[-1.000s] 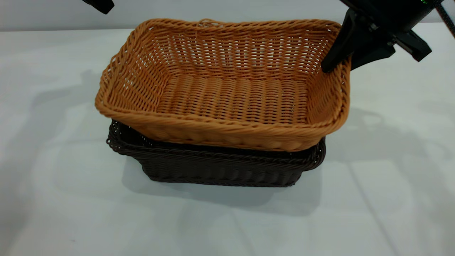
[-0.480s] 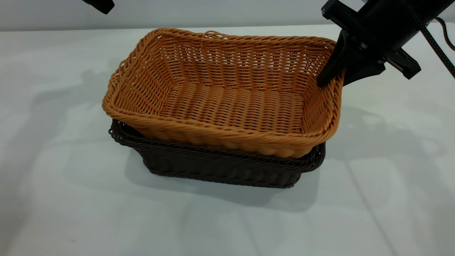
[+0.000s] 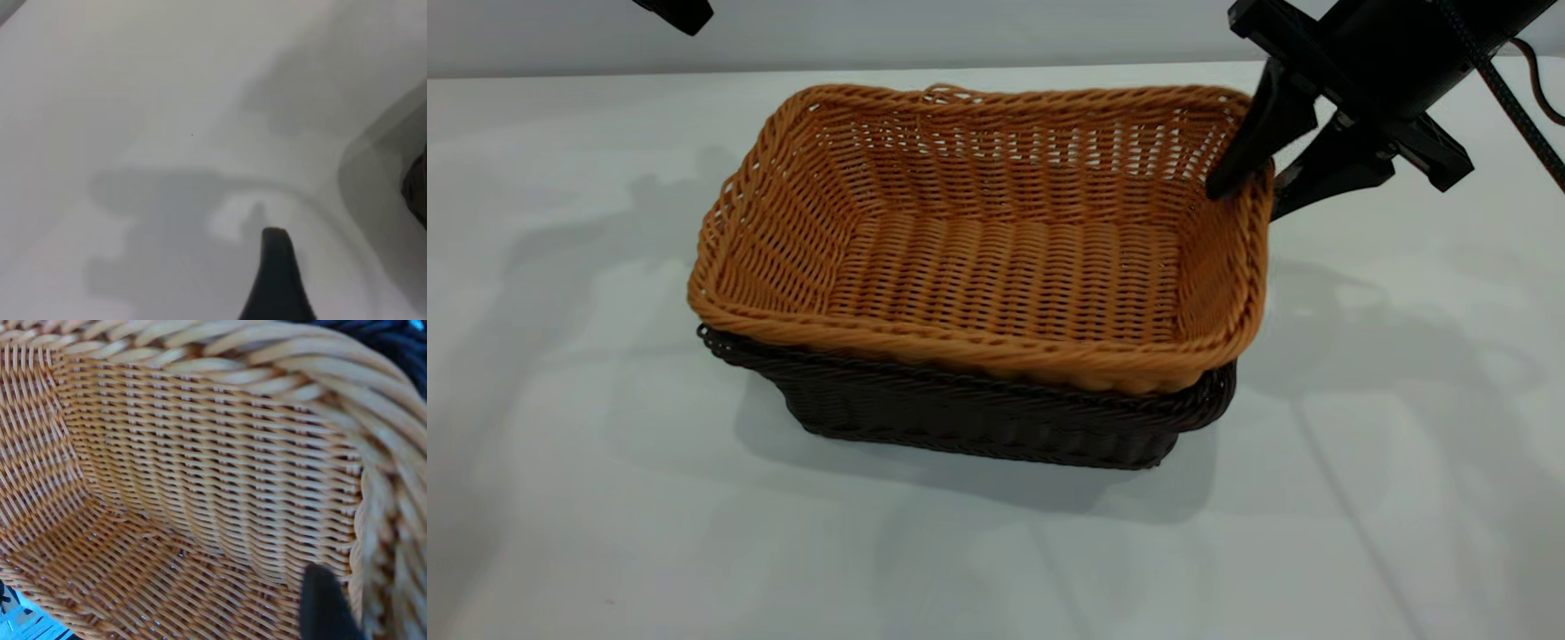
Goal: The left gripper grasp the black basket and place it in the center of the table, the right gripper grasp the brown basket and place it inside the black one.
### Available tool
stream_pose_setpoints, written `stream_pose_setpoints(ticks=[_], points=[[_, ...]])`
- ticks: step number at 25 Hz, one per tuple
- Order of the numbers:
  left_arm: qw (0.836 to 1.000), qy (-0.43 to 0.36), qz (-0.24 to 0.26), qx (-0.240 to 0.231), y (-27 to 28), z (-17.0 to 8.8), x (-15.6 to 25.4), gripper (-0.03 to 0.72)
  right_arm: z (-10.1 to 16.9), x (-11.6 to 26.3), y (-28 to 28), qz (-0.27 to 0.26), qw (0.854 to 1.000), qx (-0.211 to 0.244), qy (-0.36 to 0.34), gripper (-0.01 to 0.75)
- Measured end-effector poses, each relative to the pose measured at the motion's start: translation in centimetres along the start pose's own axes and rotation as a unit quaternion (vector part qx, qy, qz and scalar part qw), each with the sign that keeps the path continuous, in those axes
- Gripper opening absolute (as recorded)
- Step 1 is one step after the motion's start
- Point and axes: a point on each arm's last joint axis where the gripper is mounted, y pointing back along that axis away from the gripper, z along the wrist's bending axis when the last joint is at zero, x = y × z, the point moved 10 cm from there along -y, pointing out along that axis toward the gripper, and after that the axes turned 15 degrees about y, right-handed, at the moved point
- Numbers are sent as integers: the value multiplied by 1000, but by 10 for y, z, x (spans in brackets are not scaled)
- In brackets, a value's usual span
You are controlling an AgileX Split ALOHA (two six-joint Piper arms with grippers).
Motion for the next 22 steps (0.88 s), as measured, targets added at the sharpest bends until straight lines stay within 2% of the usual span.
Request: stream_pose_setpoints(ticks=[4, 7, 14, 17, 22], points=[[1000, 0, 0, 0, 0, 0, 0, 495, 0, 0, 0, -1, 1000, 0, 20, 468], [1000, 9, -1, 0, 1, 0, -1, 495, 2, -6, 3, -6, 999, -1, 52, 529], [998, 52, -38, -16, 40, -7, -22, 495, 24, -42, 28, -24, 991, -15, 132, 545], [996, 63, -63, -23, 70, -15, -35, 495, 26, -65, 56, -55, 987, 2, 151, 545], [991, 71, -107, -33, 127, -33, -52, 495, 23, -88, 131, -122, 976, 56, 172, 545]])
